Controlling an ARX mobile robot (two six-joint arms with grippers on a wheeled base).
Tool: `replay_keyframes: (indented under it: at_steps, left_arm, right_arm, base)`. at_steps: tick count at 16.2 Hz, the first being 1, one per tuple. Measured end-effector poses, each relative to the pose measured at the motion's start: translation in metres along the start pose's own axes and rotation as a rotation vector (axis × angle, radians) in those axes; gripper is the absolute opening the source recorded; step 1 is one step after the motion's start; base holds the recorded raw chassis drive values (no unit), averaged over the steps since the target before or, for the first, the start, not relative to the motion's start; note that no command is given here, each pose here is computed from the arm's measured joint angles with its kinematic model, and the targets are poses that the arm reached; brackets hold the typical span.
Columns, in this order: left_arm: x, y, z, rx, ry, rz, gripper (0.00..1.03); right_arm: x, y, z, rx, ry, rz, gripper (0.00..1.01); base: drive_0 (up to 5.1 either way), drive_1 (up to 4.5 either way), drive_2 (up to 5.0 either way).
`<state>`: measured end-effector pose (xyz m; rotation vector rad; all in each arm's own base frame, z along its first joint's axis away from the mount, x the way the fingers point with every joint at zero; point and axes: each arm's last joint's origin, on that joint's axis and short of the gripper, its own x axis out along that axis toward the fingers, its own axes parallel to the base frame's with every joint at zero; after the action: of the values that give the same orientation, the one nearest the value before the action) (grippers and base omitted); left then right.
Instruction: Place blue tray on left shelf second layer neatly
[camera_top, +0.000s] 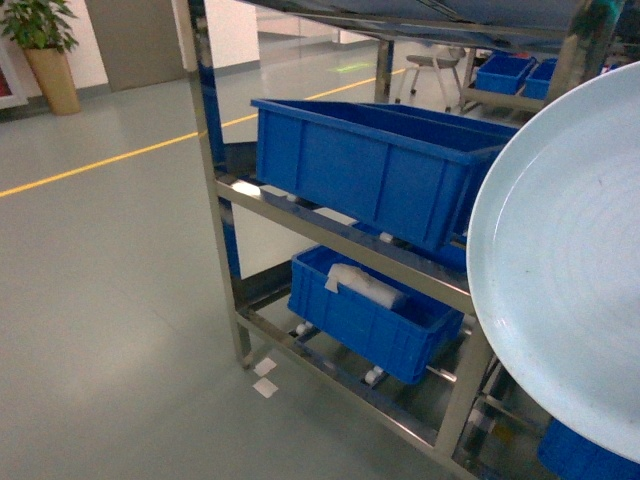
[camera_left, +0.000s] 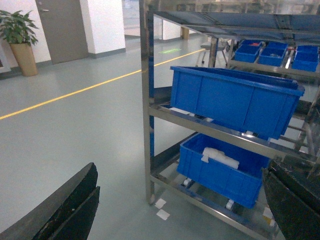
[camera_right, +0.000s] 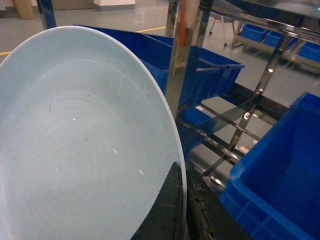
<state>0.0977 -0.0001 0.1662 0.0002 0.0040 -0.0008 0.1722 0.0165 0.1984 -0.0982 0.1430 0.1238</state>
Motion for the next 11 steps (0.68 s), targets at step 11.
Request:
replay_keyframes:
  at_steps: [11]
  left_arm:
    - [0.0, 0.0, -0.0001, 0.0, 0.002, -0.001, 0.98]
  right_arm:
    - [0.0001, 0.0, -0.0002, 0.0, 0.001, 0.0, 0.02]
  base:
    - [-1.6, -1.42, -1.7]
